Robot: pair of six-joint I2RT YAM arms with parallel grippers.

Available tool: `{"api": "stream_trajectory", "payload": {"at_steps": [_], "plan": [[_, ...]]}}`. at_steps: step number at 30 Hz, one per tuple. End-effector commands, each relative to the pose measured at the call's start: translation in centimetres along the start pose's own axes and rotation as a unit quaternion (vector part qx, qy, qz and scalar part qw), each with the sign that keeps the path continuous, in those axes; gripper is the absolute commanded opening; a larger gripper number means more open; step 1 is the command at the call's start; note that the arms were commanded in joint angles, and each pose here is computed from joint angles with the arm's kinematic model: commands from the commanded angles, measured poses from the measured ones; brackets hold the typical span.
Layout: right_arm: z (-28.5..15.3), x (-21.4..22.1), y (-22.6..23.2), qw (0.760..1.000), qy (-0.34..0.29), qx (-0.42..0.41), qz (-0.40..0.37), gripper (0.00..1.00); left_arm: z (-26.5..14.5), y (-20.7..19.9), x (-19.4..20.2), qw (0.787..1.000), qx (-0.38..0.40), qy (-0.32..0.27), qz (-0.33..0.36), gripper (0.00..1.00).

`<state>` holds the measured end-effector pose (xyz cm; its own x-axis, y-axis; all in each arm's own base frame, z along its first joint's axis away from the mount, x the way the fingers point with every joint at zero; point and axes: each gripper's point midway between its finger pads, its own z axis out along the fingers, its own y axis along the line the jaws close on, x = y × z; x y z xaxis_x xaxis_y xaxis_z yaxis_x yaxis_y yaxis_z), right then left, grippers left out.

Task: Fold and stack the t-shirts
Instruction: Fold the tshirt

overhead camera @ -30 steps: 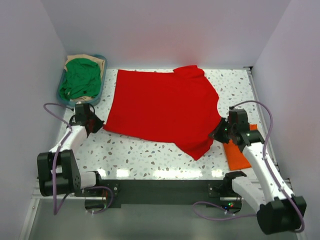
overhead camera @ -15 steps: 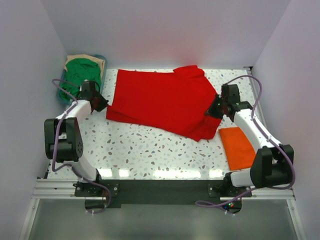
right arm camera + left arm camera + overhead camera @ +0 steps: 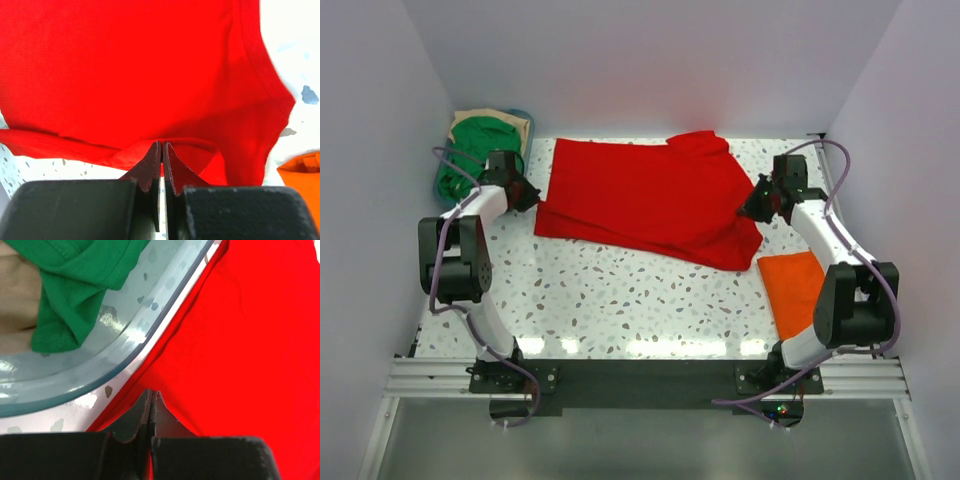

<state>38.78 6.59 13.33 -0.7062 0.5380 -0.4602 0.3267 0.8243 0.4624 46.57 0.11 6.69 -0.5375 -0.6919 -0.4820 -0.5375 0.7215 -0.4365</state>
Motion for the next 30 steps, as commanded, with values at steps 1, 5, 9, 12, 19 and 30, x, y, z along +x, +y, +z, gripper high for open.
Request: {"api": "stream_trajectory", "payload": {"at_steps": [1, 5, 9, 12, 19, 30], "plan": [[-0.2, -2.8, 1.4, 0.999, -0.03, -0.034, -0.001, 0.0, 0.2, -1.9, -1.9, 1.0, 0.019, -0.023, -0.005, 0.0], [0.1, -3.7, 0.3, 0.999, -0.034, -0.032, 0.016, 0.0, 0.8, -2.0, -2.0, 1.0, 0.019, -0.021, -0.004, 0.0], [0.3, -4.3, 0.1, 0.999, -0.037, -0.034, 0.02, 0.0, 1.2, -2.4, -2.0, 0.999, 0.026, -0.019, -0.006, 0.0], [0.6, -4.8, 0.1, 0.999, -0.037, -0.035, 0.021, 0.0, 1.4, -2.6, -2.0, 0.999, 0.029, -0.018, -0.005, 0.0], [1.6, -6.6, 1.1, 0.998, -0.036, -0.041, 0.014, 0.0, 1.7, -3.0, -2.0, 0.999, 0.038, -0.016, -0.005, 0.0], [2.6, -9.2, 2.4, 0.998, -0.042, -0.044, 0.005, 0.0, 1.7, -3.5, -2.4, 0.999, 0.047, -0.02, -0.01, 0.0]]}}
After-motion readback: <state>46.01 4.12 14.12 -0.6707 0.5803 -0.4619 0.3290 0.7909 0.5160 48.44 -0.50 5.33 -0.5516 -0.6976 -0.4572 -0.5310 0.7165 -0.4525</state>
